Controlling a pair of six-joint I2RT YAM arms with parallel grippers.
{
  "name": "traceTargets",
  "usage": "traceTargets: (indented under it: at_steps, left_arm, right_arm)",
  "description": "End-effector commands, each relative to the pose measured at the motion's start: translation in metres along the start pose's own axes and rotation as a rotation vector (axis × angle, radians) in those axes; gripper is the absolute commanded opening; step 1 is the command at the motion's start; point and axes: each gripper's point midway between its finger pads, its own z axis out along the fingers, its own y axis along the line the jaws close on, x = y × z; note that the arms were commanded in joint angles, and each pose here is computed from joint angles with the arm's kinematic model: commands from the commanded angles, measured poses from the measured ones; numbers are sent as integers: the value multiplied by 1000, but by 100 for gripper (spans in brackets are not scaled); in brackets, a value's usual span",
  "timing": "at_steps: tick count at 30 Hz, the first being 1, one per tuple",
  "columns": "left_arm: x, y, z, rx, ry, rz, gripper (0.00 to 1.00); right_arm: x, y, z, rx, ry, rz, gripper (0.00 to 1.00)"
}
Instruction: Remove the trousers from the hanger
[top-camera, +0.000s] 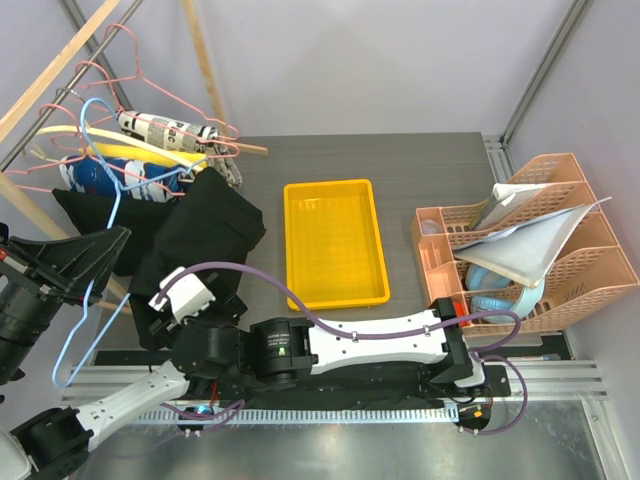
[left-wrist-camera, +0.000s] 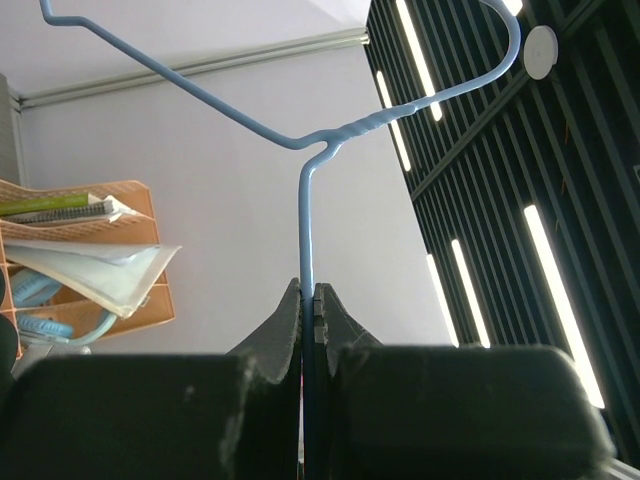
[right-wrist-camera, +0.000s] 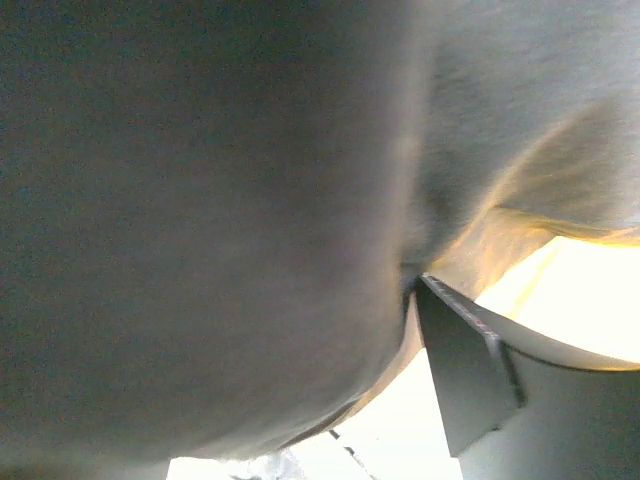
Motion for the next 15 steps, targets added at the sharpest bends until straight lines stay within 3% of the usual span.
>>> traceTargets:
  at_steps: [1,3,4,6,7,12,15]
  left_arm:
    - [0,-35,1,125,8,-48,0]
    - [0,-35,1,125,11,-49,0]
    - [0,-35,1,123,12,-51,0]
    - [0,-33,0,119,11,-49,0]
    - [-1,-33,-1,118,7,-50,0]
    - [-4,-29,-3,107,1,-47,0]
    - [-5,-28,-5,104,-1,-48,0]
  right_arm:
    - [-35,-22,-1,97,-93,109,73]
    - [-38,-25,-2,108,-104,116,65]
    - [-37,-27,-3,106,-105,114,53]
    - [-42,-27,-5,98,-120,116,40]
    - [-43,-28,-6,91,-120,116,28]
    - [-45,-35,-15,81,-119,133,4]
    - [-49,-48,-17,142,-135,122,1]
